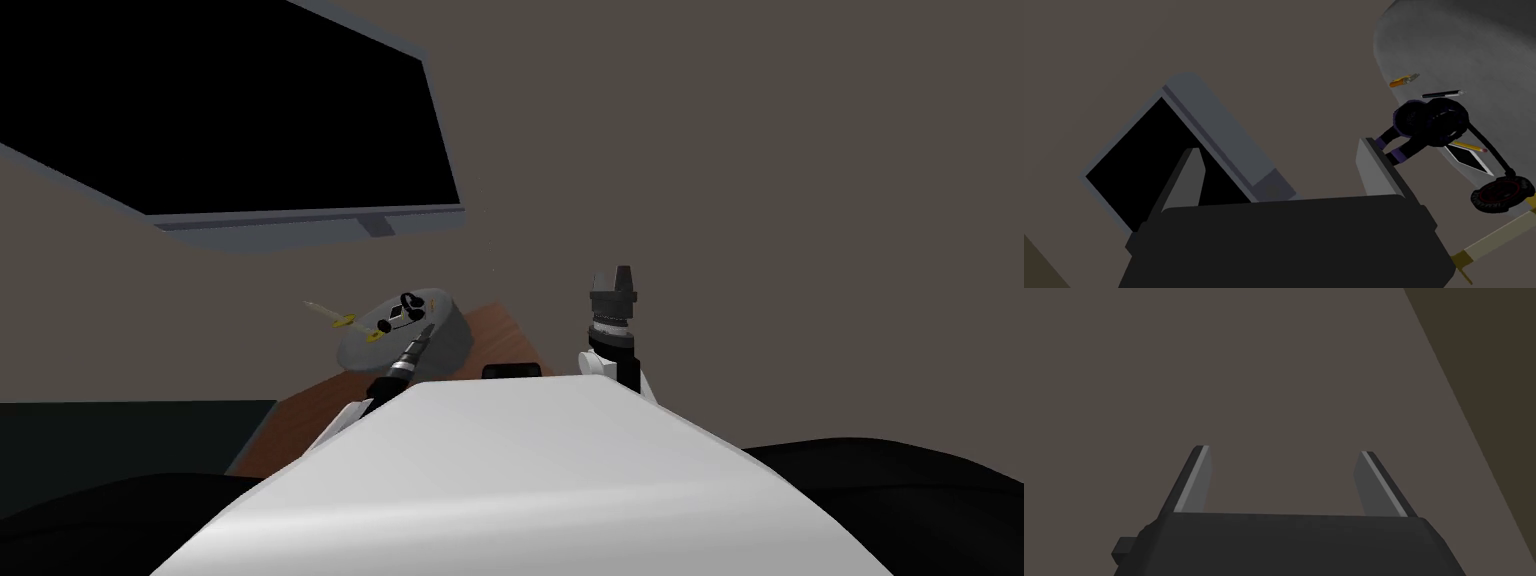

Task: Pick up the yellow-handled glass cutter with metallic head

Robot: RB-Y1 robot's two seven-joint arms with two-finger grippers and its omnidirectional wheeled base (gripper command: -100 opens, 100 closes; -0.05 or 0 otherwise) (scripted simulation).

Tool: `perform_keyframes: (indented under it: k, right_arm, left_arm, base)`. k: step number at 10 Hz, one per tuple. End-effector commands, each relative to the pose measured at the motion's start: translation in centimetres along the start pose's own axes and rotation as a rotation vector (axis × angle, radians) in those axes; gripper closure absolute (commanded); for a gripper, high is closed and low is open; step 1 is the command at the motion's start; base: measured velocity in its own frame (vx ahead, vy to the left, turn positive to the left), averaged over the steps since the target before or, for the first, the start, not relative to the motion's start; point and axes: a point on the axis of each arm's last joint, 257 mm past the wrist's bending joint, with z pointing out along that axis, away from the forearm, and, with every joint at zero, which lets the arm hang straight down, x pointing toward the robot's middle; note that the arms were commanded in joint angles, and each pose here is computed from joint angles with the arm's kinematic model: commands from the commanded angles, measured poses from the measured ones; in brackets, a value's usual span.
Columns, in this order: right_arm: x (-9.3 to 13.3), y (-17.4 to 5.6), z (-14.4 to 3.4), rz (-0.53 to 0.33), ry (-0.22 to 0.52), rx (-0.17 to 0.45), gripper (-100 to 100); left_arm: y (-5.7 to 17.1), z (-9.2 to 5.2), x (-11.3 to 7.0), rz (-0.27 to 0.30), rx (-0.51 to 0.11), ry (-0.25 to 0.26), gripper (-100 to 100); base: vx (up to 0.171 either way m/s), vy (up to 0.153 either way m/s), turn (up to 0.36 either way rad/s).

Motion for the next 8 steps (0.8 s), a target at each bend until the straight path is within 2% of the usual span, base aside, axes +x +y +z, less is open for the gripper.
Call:
perform_keyframes:
  k: [1, 3, 4, 7, 8]
  right_arm:
    - [0.0, 0.0, 0.0, 0.0, 0.0, 0.0, 0]
    - [0.0, 0.0, 0.0, 0.0, 0.0, 0.0, 0]
    - [0.0, 0.0, 0.0, 0.0, 0.0, 0.0, 0]
    - [0.0, 0.0, 0.0, 0.0, 0.0, 0.0, 0]
    - [0.0, 0.0, 0.0, 0.0, 0.0, 0.0, 0]
  left_arm:
    - [3.9, -1.3, 0.7, 0.011, -0.101, 0.035, -100]
    - [8.9, -3.4, 0.9, 0.024, -0.229, 0.074, -100]
    - [9.3, -3.6, 0.9, 0.024, -0.239, 0.076, -100]
    - [17.0, -8.0, 0.5, 0.039, -0.444, 0.122, -100]
    - [17.0, -8.0, 0.5, 0.039, -0.444, 0.122, -100]
  base:
    - [-0.005, -0.015, -0.469]
    - [0.01, -0.004, -0.44]
    - [0.018, 0.011, -0.254]
    - [0.042, 0.025, -0.392]
    - [0.036, 0.046, -0.267]
